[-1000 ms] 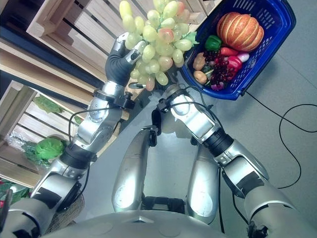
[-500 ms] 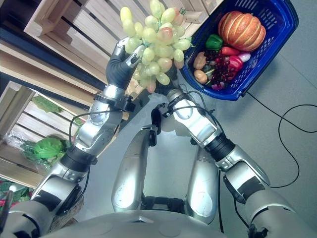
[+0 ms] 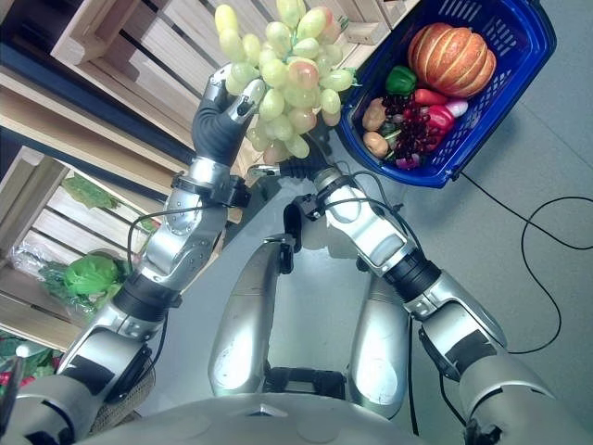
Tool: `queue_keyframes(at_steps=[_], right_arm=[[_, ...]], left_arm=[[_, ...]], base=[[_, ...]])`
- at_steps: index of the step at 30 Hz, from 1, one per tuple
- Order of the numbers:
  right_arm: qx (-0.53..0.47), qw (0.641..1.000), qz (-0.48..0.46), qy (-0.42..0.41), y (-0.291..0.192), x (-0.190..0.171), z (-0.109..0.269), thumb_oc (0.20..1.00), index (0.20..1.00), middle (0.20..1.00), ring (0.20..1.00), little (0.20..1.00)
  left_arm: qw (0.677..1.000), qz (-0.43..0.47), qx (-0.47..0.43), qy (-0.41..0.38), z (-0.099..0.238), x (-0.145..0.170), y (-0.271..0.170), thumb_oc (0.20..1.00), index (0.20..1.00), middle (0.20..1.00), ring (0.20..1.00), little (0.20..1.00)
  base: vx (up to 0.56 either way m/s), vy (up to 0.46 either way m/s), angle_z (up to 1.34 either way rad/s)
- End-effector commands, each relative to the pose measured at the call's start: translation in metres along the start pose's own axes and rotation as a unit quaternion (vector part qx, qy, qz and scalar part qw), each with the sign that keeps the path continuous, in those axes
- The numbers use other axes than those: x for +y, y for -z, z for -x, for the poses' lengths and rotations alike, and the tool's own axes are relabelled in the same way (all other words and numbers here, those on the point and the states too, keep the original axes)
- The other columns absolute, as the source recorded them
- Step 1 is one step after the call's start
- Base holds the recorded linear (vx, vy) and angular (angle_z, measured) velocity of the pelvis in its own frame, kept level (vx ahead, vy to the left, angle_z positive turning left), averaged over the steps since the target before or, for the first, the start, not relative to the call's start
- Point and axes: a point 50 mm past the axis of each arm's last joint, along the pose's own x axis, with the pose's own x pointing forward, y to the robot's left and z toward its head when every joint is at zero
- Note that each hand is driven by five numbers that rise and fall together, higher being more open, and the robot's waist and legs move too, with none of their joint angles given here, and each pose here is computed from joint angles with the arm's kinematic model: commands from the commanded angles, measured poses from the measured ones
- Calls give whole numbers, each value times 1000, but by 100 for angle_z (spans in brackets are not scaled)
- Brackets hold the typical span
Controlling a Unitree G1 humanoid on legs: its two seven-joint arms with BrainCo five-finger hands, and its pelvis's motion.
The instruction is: Pick up fruits and vegetables into the basket
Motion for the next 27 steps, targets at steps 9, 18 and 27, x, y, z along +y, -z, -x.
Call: queue_keyframes(at_steps=[9,18,27], right_arm=[[-83,995,9,47,-41,-12,1,1000,1000,1000,1000,1000],[-114,990,-25,83,-54,-20,10,1000,1000,1000,1000,1000],[-156,984,-74,53,-73,-17,15,1000,1000,1000,1000,1000]], left_arm=[[980,-17,-196,26,-4,-16,-66,200,200,200,200,200],[973,-20,-230,14,-2,-16,-79,200,200,200,200,200],[971,-32,-234,31,-1,-21,-82,200,200,200,200,200]], base=[[0,0,0],[-16,9,-5],[-10,-1,-3]])
